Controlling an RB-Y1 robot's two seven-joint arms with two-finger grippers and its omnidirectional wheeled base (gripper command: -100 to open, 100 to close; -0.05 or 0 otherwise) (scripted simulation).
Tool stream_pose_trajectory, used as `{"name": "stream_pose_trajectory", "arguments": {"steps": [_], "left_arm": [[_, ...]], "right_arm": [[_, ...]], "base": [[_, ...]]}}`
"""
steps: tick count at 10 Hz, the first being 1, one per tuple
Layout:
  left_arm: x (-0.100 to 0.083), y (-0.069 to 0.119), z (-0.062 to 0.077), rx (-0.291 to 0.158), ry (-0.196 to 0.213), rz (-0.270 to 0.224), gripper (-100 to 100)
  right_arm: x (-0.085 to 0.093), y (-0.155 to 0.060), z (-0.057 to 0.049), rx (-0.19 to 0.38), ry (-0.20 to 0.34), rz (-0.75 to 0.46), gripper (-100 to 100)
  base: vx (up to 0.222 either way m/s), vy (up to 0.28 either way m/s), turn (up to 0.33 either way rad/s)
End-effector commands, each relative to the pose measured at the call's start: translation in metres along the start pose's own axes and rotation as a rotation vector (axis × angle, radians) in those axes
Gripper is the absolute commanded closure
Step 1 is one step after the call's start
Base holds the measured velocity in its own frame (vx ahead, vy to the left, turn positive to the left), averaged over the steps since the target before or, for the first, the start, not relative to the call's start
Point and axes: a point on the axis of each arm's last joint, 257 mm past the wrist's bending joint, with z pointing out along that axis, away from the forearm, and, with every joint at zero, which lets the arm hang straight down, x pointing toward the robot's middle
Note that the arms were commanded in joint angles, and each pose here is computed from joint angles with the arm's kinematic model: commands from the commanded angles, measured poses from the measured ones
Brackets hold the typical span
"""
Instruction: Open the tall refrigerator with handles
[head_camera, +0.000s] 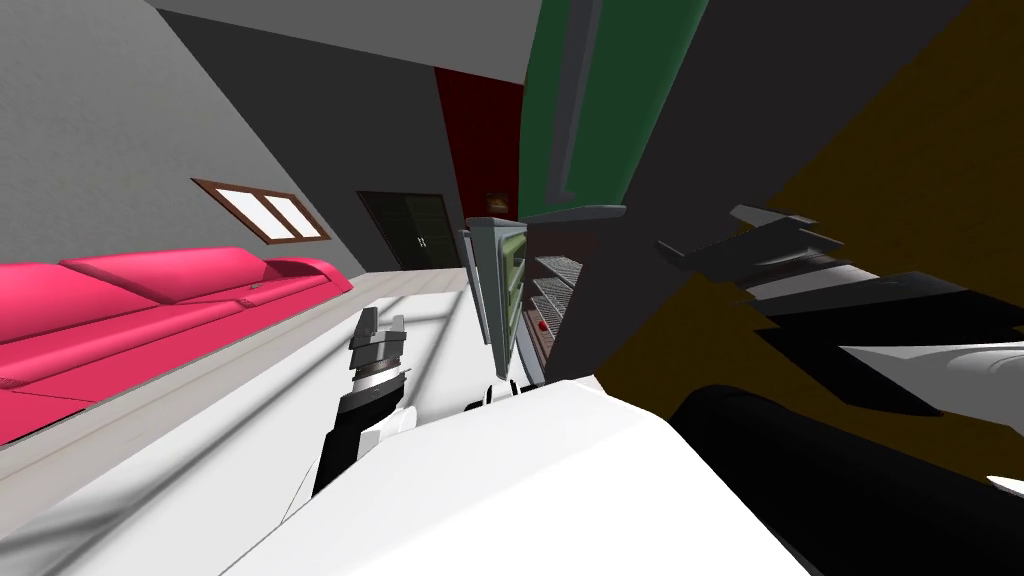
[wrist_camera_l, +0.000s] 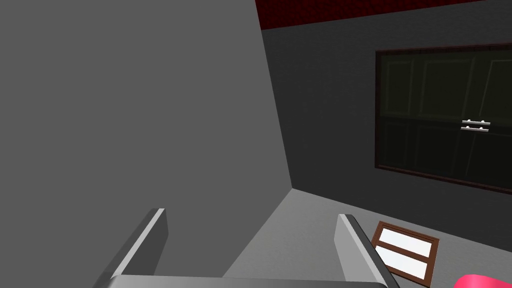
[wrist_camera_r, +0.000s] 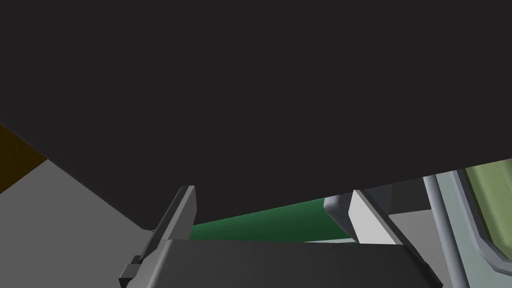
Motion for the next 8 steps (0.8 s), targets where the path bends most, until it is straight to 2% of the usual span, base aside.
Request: {"name": "stream_pose_trajectory", "arguments": {"steps": [1, 3, 8], "left_arm": [[0.000, 0.000, 0.000, 0.000, 0.000, 0.000, 0], [0.000, 0.000, 0.000, 0.000, 0.000, 0.000, 0], [0.000, 0.000, 0.000, 0.000, 0.000, 0.000, 0]], "right_arm": [[-0.013, -0.006, 0.002, 0.002, -0.014, -0.063, -100], [-0.025, -0.010, 0.004, 0.001, -0.027, -0.122, -100], [-0.055, -0.016, 0.009, -0.001, -0.065, -0.261, -100]], "base": [[0.158, 0.093, 0.165], [0.132, 0.092, -0.003], [0.064, 0.052, 0.035]]}}
